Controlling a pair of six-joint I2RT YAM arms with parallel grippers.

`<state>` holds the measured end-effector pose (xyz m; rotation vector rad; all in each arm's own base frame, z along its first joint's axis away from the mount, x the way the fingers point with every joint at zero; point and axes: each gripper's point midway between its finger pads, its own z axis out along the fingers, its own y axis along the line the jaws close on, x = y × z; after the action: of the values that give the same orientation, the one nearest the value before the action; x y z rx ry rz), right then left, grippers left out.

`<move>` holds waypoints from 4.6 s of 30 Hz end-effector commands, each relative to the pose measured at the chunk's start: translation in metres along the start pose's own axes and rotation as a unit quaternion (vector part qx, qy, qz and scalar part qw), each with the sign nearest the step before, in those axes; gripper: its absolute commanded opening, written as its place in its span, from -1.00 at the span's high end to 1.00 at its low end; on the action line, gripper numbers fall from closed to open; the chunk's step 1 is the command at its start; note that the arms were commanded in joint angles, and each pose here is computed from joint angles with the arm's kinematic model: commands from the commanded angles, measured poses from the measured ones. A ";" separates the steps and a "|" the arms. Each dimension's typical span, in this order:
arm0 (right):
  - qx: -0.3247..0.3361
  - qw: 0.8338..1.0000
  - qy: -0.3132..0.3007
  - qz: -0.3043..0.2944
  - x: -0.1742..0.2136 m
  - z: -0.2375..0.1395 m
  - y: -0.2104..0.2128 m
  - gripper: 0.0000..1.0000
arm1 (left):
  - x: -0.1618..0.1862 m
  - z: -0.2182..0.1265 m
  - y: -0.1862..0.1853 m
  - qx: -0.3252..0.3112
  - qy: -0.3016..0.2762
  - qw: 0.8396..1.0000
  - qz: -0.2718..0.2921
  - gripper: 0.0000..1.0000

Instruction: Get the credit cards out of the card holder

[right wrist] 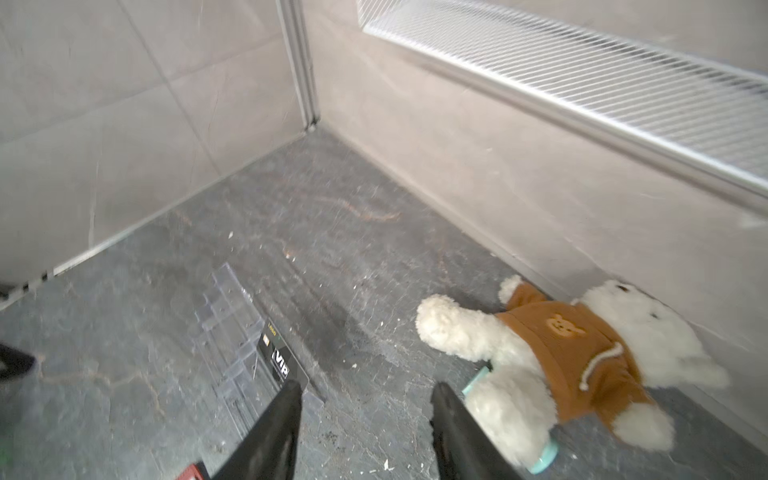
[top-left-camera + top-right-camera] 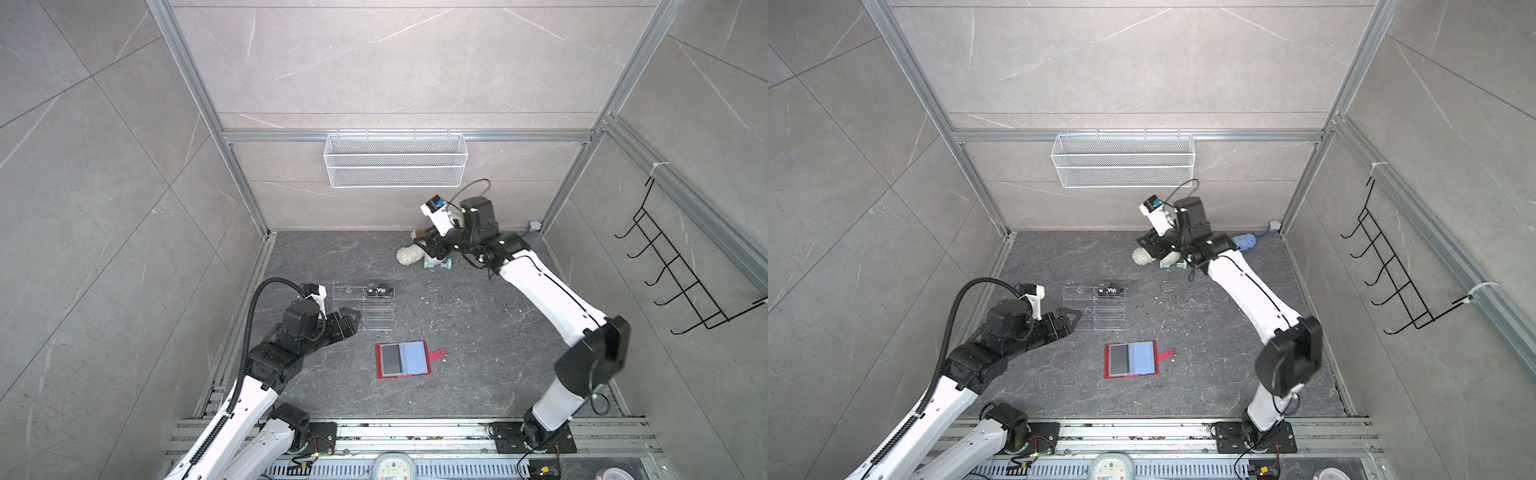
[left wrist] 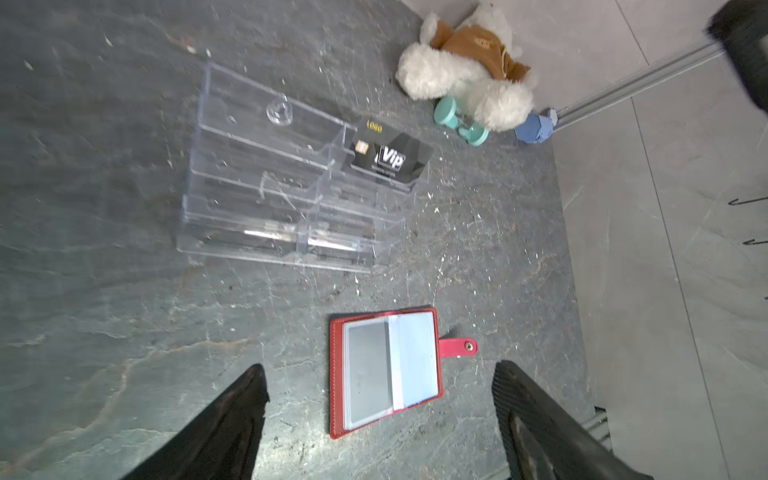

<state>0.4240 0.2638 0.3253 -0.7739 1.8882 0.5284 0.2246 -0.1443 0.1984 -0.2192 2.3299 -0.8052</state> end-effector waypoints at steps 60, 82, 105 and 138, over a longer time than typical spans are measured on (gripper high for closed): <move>-0.055 0.894 0.265 0.357 0.334 -0.002 0.170 0.40 | 0.140 0.100 0.007 0.134 0.213 0.942 -0.221 -0.38; -0.056 0.890 0.277 0.358 0.343 -0.003 0.172 0.43 | 0.139 0.103 -0.004 0.149 0.216 0.945 -0.195 0.66; -0.011 0.895 0.286 0.342 0.298 -0.014 0.173 -0.71 | 0.143 0.105 -0.014 0.152 0.215 0.950 -0.170 1.00; 0.028 0.891 0.346 0.292 0.309 0.024 0.191 -0.78 | 0.147 0.105 -0.017 0.150 0.213 0.952 -0.159 1.00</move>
<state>0.2079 0.3236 0.0415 -0.3236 2.8172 0.6397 0.1679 -0.2514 0.0513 -0.3953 2.6188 -1.4501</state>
